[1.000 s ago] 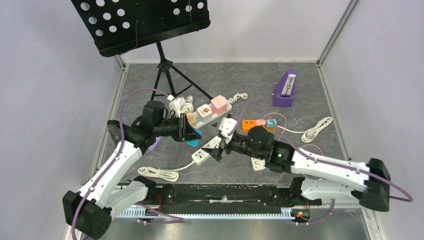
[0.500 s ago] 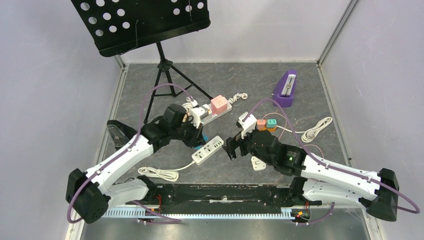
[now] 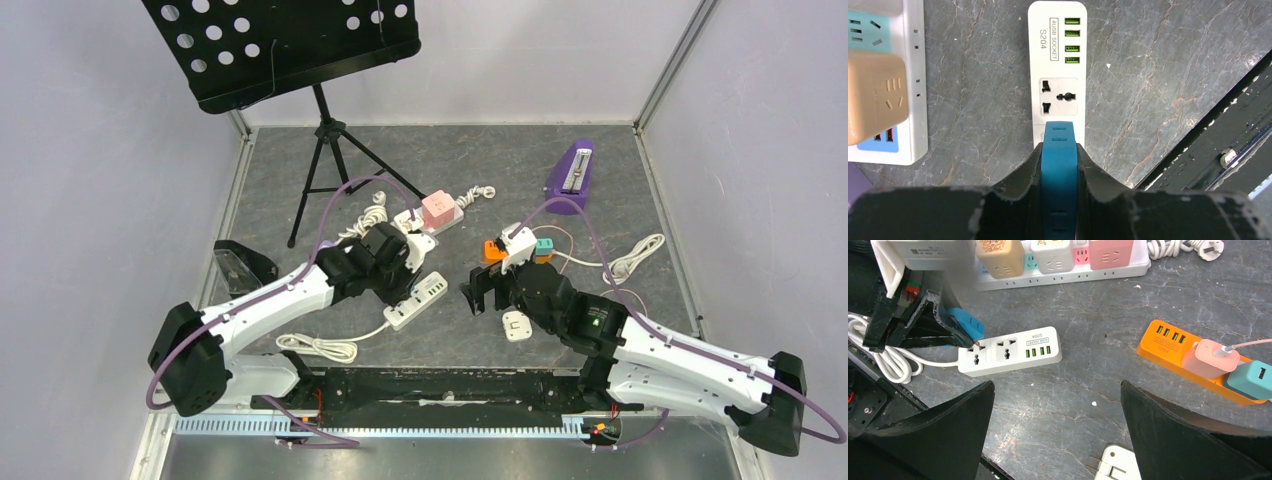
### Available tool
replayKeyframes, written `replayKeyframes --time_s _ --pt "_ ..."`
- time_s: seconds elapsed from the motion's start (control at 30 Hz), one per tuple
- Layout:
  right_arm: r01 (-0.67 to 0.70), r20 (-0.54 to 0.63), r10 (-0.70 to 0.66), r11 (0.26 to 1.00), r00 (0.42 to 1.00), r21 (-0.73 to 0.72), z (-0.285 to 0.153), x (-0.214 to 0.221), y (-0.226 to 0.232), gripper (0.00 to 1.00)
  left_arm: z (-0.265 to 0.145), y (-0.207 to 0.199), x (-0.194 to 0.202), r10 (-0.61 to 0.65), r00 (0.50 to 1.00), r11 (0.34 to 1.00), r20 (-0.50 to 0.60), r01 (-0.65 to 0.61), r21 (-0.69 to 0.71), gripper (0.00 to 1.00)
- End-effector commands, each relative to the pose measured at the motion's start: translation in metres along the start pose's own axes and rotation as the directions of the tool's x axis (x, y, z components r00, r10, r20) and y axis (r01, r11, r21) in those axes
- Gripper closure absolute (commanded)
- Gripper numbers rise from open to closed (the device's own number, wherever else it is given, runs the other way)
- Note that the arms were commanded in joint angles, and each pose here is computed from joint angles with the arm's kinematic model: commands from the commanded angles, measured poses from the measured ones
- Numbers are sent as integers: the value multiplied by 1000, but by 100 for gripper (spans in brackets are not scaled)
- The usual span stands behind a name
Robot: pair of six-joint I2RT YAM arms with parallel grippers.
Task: Insert the plug
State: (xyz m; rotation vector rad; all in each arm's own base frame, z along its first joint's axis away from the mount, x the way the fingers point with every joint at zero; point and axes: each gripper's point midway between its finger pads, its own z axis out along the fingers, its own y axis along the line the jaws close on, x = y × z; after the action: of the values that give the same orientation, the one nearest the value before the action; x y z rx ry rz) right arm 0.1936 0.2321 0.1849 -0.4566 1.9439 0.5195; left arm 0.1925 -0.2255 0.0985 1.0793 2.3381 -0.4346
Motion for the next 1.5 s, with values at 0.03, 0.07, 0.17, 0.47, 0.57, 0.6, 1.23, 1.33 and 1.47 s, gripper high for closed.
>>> replayKeyframes --time_s 0.03,0.07,0.17,0.47,0.57,0.6,1.23,1.33,1.47 --pt "5 34 -6 1000 999 30 -2 -6 -8 2 7 4 1 58 998 998 -22 -59 -27 98" --pt "4 35 -6 999 999 32 -2 -6 -8 2 10 7 3 56 998 998 -36 -58 -40 98" --pt "10 30 -11 999 1000 42 0 -4 -10 2 18 8 4 20 998 998 -52 -23 -50 98" --pt "-73 -174 73 997 982 7 45 66 3 6 15 19 -20 -84 995 986 45 89 -139 98" --pt "-112 -218 105 994 970 -18 65 84 13 13 3 32 -19 -112 991 973 72 124 -196 98" --pt "-106 -219 95 994 971 -39 70 84 18 14 -3 38 -21 -130 987 965 93 148 -218 98" --pt "435 -72 -459 874 886 -218 126 81 148 2 -161 111 -54 -193 797 752 573 495 -435 98" --pt "482 -91 -509 849 856 -218 135 92 152 2 -165 109 -52 -195 790 753 581 500 -427 98" --pt "538 -114 -570 812 813 -227 143 104 144 9 -160 106 -48 -203 798 764 568 491 -418 98"
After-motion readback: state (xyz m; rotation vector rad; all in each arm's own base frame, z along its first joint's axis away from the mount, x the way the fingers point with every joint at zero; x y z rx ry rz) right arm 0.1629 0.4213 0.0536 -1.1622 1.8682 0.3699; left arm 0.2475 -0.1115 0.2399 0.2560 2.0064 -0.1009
